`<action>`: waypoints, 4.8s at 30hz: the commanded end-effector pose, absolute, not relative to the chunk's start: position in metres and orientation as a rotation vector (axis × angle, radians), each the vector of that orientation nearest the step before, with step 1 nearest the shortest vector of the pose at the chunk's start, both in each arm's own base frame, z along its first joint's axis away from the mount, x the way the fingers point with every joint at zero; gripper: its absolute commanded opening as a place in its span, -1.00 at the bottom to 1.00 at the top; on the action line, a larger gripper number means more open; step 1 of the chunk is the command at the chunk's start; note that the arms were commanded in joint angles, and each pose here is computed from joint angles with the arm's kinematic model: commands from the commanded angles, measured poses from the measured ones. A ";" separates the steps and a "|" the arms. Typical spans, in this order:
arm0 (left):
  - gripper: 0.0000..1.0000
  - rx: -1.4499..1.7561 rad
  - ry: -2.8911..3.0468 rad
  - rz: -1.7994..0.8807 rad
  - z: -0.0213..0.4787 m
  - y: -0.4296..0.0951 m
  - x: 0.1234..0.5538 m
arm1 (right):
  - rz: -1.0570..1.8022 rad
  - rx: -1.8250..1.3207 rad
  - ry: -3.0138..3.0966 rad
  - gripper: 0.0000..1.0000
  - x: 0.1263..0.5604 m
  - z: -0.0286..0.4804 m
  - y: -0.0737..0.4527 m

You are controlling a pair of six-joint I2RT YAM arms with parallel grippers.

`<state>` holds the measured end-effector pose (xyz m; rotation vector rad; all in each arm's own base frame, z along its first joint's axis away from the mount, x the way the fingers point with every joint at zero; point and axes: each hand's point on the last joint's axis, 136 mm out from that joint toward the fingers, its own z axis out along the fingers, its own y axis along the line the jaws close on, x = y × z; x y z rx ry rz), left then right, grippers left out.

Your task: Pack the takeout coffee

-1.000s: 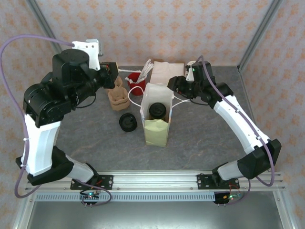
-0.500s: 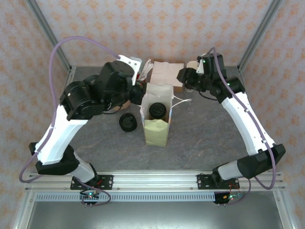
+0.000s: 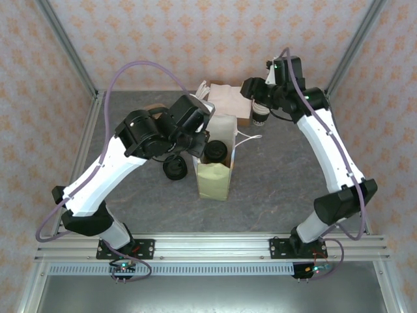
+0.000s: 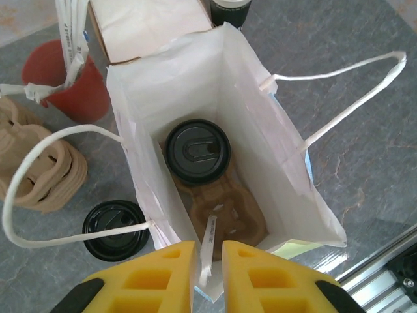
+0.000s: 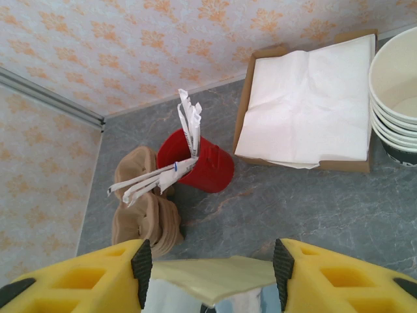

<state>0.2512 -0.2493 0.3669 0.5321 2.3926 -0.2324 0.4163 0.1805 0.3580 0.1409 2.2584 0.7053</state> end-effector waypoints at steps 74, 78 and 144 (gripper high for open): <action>0.28 -0.005 2.601 -0.137 0.314 -0.219 0.289 | 0.144 0.012 2.477 0.40 0.604 0.111 0.221; 0.28 -0.007 2.591 -0.133 0.317 -0.220 0.286 | 0.112 0.025 2.470 0.51 0.609 0.103 0.217; 0.17 -0.017 2.548 -0.248 0.325 -0.228 0.268 | 0.262 0.104 2.295 -0.79 0.628 0.173 0.228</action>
